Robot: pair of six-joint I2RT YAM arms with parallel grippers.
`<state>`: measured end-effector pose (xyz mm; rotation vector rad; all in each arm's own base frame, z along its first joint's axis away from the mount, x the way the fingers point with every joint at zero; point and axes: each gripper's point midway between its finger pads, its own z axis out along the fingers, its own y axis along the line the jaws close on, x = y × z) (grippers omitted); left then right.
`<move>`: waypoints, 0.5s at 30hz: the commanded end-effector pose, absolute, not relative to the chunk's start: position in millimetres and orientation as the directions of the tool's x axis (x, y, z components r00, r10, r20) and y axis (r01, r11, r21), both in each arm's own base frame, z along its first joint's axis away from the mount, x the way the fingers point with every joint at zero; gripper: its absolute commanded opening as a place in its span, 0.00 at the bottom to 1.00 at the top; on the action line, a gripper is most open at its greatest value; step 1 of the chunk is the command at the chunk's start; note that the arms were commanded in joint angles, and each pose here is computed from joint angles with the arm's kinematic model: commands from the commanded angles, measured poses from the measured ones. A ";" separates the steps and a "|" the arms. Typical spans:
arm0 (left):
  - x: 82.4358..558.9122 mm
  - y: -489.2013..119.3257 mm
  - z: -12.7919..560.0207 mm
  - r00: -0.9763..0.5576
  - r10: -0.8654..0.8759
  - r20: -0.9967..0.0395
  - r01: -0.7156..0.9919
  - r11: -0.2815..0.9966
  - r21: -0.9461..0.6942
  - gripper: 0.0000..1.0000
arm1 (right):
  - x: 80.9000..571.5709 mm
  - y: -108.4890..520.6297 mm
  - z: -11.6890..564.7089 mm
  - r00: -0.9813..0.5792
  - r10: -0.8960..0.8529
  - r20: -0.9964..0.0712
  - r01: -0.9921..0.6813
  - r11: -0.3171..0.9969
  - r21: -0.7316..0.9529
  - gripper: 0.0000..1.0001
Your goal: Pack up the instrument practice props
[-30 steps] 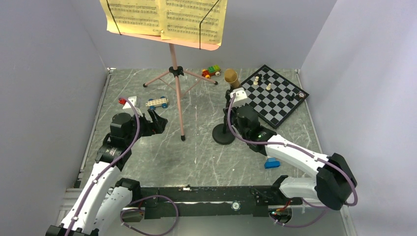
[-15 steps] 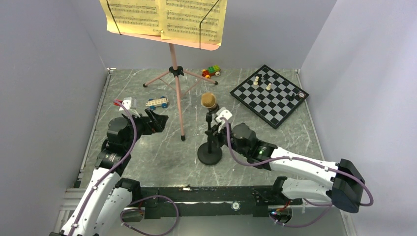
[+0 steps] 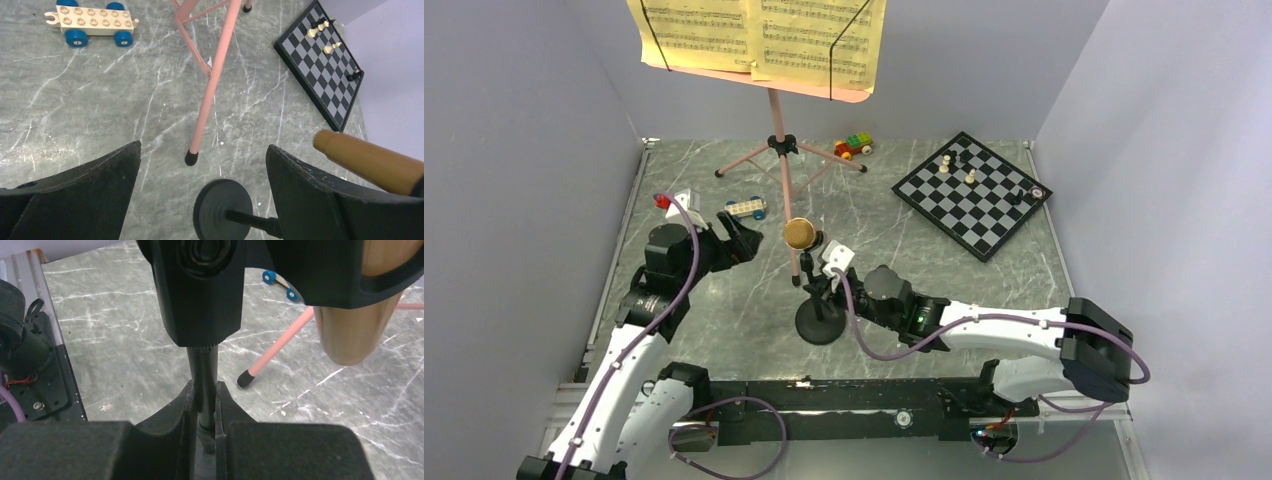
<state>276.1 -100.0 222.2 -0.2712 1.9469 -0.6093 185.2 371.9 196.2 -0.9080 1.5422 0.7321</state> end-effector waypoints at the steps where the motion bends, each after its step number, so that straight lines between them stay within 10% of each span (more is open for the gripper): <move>1: 264.5 -104.8 243.6 -0.382 -0.432 -0.817 0.181 0.832 -0.525 0.99 | 191.2 397.5 258.5 0.044 0.026 -0.999 -0.871 0.490 -0.026 0.00; 6: 254.3 -105.4 252.8 -0.321 -0.404 -0.856 0.254 0.834 -0.489 0.99 | 190.7 396.5 232.2 -0.050 -0.001 -0.999 -0.862 0.505 0.043 0.00; 11: 253.4 -111.2 251.7 -0.335 -0.380 -0.862 0.291 0.829 -0.478 0.99 | 189.9 385.0 214.1 -0.128 -0.033 -0.991 -0.836 0.541 0.090 0.50; 15: 253.0 -113.8 252.2 -0.311 -0.385 -0.869 0.319 0.819 -0.477 0.99 | 191.9 376.2 209.8 -0.156 -0.044 -0.987 -0.812 0.575 0.102 0.68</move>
